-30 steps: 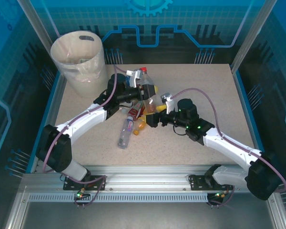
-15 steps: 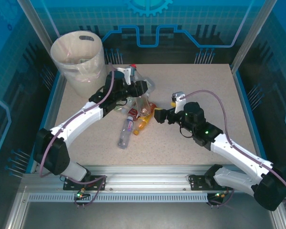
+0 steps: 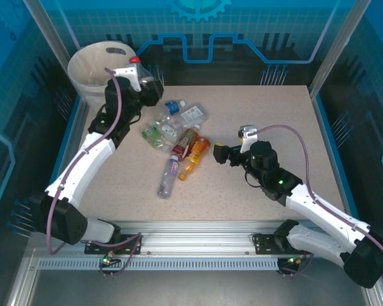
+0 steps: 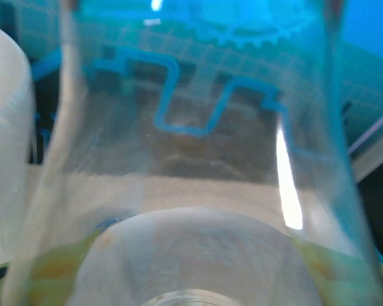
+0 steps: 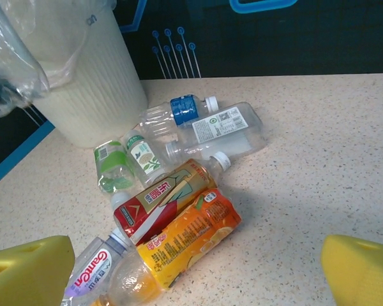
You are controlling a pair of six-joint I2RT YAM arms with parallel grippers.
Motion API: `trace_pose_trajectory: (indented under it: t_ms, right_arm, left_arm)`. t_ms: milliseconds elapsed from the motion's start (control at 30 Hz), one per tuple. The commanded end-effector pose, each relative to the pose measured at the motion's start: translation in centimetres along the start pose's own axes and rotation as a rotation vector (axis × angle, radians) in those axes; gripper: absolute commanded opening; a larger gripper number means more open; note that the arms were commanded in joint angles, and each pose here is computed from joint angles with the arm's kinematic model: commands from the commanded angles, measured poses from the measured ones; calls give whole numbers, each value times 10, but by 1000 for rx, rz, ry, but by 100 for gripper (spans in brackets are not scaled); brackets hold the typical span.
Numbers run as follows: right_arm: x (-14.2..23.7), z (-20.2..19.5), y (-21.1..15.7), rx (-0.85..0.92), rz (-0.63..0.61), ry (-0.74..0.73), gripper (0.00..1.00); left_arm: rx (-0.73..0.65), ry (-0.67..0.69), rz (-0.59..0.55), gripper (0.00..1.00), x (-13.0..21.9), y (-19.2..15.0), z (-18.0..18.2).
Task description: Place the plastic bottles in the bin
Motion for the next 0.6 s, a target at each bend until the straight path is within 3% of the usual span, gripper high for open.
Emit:
trace_pose_trajectory:
  t_ms: [0,300,567]
  right_arm:
    - [5,-8,4,-40,-37,-58,100]
    - [10,-11,8,-37,-65,-68,100]
    - [11,-8,9,-13,-80,-44,100]
  left_arm:
    - [-28,-18,-191,58,14,59,-6]
    - [-93,48,-495,59,7,141,1]
    - [-130,169,-649,59,-17,192,31]
Point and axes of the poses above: each hand's point on the last joint's axis, 136 mm out from that joint toward the fingers, its own x axis back along the fingers, its own z axis along the line the jaws close on, y = z × x, the point moved 2 cm from there along x, back along the fingers, and after that the axes turned 13 degrees about x, right-handed, at the moved point
